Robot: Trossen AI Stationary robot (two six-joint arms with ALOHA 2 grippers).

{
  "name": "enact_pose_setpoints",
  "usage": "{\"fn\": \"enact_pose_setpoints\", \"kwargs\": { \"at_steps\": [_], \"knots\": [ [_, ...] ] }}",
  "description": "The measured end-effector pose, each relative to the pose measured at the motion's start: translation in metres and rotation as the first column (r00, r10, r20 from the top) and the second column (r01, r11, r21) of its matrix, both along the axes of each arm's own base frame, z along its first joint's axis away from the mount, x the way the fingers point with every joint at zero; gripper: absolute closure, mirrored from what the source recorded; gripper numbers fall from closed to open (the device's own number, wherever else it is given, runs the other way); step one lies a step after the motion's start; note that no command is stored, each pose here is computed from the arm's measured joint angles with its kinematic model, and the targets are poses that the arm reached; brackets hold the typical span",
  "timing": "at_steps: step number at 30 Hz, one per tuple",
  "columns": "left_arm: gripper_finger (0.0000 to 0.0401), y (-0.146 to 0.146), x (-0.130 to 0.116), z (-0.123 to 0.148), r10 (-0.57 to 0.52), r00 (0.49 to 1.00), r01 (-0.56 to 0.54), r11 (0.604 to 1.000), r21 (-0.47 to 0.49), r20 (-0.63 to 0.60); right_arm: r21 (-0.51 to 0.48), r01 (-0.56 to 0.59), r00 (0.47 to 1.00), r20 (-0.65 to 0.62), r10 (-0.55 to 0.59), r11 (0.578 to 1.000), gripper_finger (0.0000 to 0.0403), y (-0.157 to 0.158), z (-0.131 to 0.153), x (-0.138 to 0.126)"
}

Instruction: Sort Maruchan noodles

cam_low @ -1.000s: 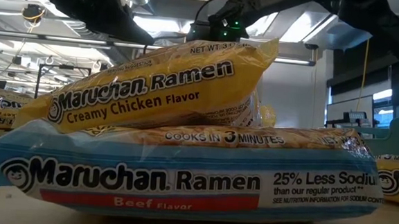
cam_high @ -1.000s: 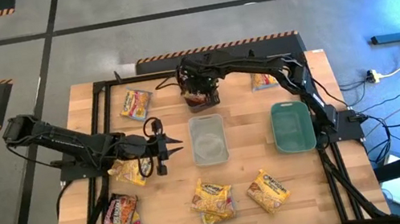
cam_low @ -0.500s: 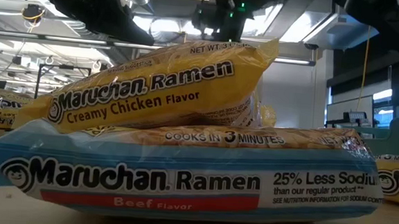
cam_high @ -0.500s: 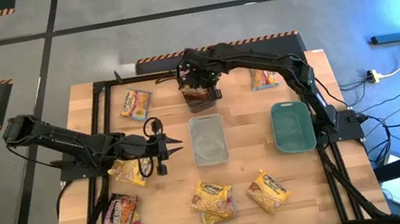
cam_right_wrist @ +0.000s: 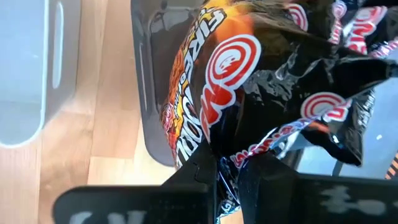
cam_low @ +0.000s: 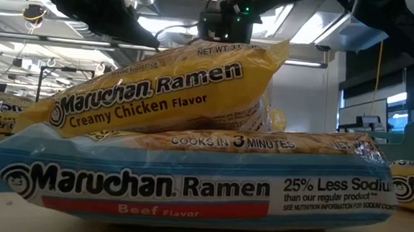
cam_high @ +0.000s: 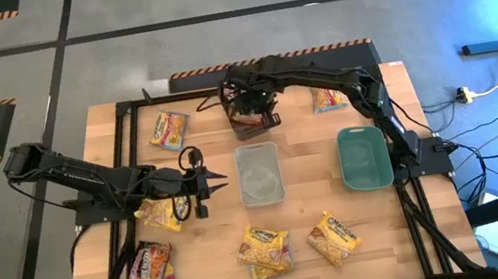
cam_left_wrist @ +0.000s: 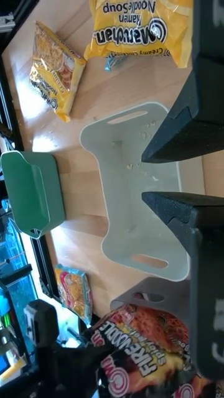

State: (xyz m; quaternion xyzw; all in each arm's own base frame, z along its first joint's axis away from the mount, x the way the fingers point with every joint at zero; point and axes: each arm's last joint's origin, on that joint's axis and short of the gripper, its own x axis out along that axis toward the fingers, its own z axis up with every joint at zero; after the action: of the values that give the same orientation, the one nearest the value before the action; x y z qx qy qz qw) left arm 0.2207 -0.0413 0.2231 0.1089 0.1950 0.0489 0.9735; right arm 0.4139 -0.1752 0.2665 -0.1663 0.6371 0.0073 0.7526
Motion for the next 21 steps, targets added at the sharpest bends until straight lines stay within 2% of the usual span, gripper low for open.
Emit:
{"fn": "enact_pose_setpoints", "kwargs": {
  "at_steps": [5, 14, 17, 21],
  "knots": [
    [0.0322, 0.000, 0.000, 0.000, 0.000, 1.000, 0.000, 1.000, 0.000, -0.001, -0.016, 0.005, 1.000, -0.024, -0.005, 1.000, 0.0386, -0.001, -0.009, 0.000],
    [0.0322, 0.000, 0.000, 0.000, 0.000, 1.000, 0.000, 1.000, 0.000, -0.001, -0.027, 0.006, 1.000, 0.022, -0.005, 1.000, 0.0384, -0.003, -0.025, 0.006],
    [0.0322, 0.000, 0.000, 0.000, 0.000, 1.000, 0.000, 1.000, 0.001, -0.001, -0.037, 0.009, 1.000, 0.008, -0.008, 0.999, 0.0361, -0.003, -0.033, 0.006],
    [0.0322, 0.000, 0.000, 0.000, 0.000, 1.000, 0.000, 1.000, 0.001, -0.001, -0.069, 0.018, 0.999, -0.031, -0.020, 0.997, 0.0294, -0.003, -0.037, 0.003]
  ]
}}
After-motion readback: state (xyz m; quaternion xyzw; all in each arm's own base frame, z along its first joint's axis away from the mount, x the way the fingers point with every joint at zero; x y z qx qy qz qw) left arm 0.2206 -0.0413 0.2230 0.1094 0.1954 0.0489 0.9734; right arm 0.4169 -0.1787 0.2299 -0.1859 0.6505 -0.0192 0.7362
